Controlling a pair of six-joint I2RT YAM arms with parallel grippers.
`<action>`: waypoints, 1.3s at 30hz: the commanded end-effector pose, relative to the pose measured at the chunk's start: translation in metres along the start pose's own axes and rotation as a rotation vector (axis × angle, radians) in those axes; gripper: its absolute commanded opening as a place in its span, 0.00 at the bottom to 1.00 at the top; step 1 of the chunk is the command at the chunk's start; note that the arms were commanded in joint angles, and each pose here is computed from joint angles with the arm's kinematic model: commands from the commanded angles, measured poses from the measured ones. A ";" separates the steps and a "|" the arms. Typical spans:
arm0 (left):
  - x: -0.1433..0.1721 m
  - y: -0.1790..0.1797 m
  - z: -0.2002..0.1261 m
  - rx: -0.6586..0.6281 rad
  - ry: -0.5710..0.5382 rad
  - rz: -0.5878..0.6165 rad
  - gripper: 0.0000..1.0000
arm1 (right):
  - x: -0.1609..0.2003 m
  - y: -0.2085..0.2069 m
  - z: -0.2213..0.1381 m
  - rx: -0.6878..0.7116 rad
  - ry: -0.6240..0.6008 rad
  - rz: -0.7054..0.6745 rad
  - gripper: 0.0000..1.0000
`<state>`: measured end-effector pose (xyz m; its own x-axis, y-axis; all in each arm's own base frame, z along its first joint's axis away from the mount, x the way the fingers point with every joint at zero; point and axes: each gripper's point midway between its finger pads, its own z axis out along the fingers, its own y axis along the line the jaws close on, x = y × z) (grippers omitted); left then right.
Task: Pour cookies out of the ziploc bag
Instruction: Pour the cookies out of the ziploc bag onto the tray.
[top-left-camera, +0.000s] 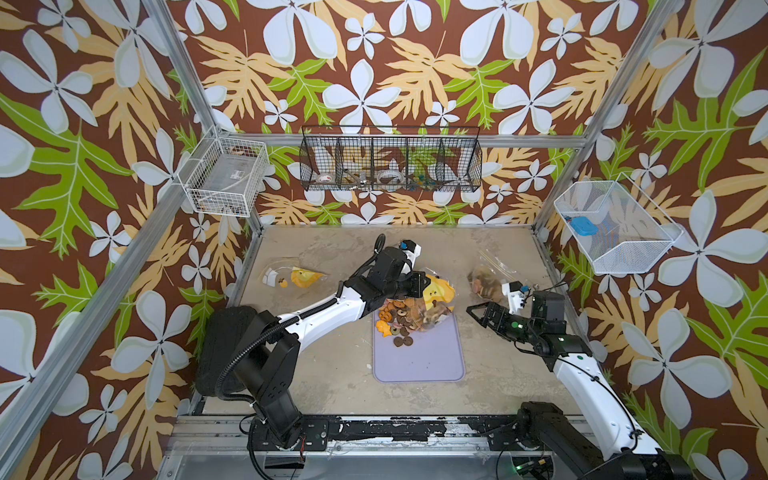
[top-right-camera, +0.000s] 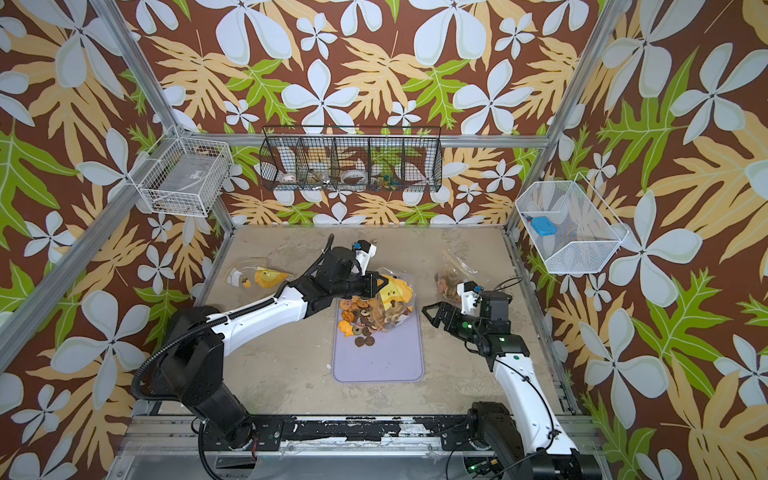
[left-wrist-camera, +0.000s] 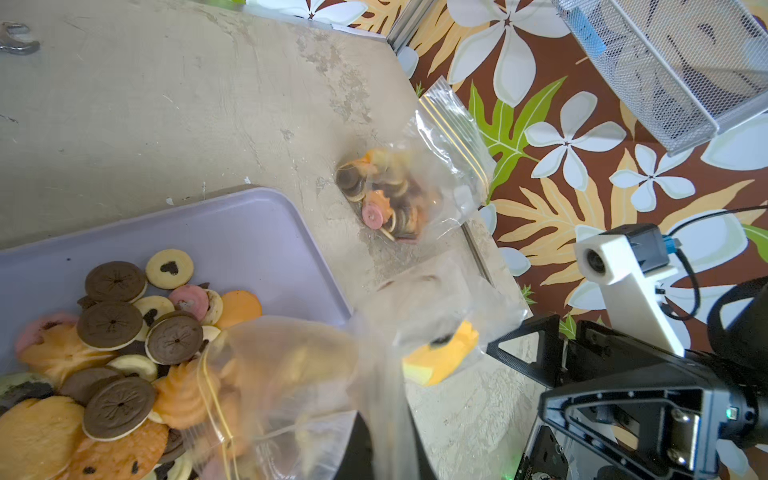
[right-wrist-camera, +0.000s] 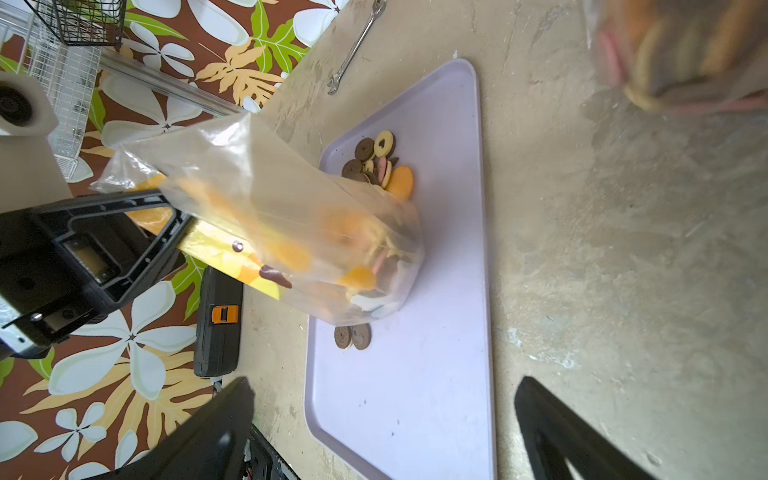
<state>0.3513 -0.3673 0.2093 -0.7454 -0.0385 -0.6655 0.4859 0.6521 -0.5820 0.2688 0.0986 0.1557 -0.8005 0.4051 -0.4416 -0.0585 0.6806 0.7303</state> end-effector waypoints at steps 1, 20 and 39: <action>-0.006 -0.006 -0.005 0.014 -0.015 0.008 0.00 | -0.001 -0.002 0.001 0.005 -0.005 -0.012 1.00; 0.017 0.025 -0.014 -0.079 0.026 0.013 0.00 | 0.006 -0.011 0.007 0.012 0.012 0.002 1.00; 0.018 0.078 -0.056 -0.193 0.037 -0.025 0.00 | 0.005 -0.013 0.011 0.008 0.012 0.018 1.00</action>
<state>0.3509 -0.2770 0.1733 -0.7791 -0.0345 -0.6259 0.3632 0.7890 -0.4956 0.2682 0.0987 0.1352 -0.8178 0.4066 -0.4073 -0.0283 0.6784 0.7341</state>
